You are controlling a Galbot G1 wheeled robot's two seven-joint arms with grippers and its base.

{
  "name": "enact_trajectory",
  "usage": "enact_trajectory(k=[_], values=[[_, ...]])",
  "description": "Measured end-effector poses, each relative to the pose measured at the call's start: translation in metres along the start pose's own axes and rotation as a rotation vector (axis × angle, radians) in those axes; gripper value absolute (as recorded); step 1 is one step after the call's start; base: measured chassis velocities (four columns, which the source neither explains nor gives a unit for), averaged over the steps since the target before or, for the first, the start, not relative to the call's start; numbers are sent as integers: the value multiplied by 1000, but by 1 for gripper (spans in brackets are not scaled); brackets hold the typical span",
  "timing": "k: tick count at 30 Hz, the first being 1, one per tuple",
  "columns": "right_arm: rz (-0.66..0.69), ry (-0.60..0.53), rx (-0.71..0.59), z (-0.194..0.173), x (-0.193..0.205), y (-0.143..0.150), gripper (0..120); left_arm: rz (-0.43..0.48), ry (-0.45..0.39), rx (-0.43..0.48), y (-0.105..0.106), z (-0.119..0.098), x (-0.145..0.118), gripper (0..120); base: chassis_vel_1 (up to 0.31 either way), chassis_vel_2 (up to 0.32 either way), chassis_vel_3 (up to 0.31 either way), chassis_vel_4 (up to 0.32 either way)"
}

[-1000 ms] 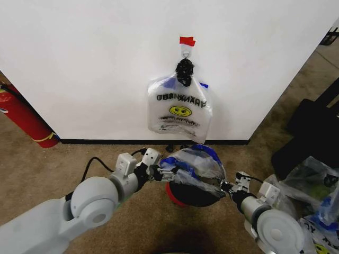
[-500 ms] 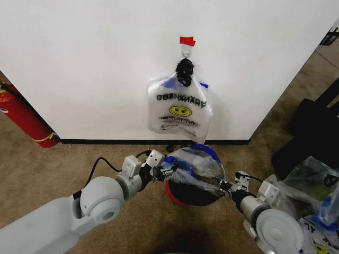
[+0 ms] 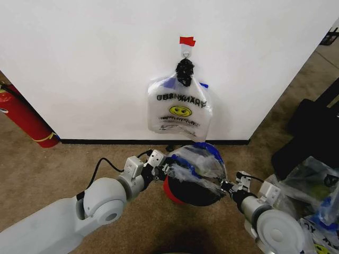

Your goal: Pick up the garbage bag from the wall and place it over the trash bin.

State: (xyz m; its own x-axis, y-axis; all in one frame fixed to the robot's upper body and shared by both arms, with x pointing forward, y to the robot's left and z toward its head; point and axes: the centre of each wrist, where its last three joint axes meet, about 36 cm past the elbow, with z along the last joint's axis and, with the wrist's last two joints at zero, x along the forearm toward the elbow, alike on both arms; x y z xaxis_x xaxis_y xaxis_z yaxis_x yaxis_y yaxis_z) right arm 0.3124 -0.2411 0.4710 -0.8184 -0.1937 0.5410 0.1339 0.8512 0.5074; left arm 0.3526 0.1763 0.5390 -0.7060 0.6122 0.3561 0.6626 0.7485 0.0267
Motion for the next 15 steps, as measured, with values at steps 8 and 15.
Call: enact_trajectory(k=[8, 15], values=[[18, 7, -67, -4, -12, 1, 0, 30, -52, 29, -13, 4, 24, 0, 0, 0, 0, 0], [8, -4, -122, -14, -18, 3, 0, 48, -21, 29, -27, 34, 42, 0, 0, 0, 0, 0]])
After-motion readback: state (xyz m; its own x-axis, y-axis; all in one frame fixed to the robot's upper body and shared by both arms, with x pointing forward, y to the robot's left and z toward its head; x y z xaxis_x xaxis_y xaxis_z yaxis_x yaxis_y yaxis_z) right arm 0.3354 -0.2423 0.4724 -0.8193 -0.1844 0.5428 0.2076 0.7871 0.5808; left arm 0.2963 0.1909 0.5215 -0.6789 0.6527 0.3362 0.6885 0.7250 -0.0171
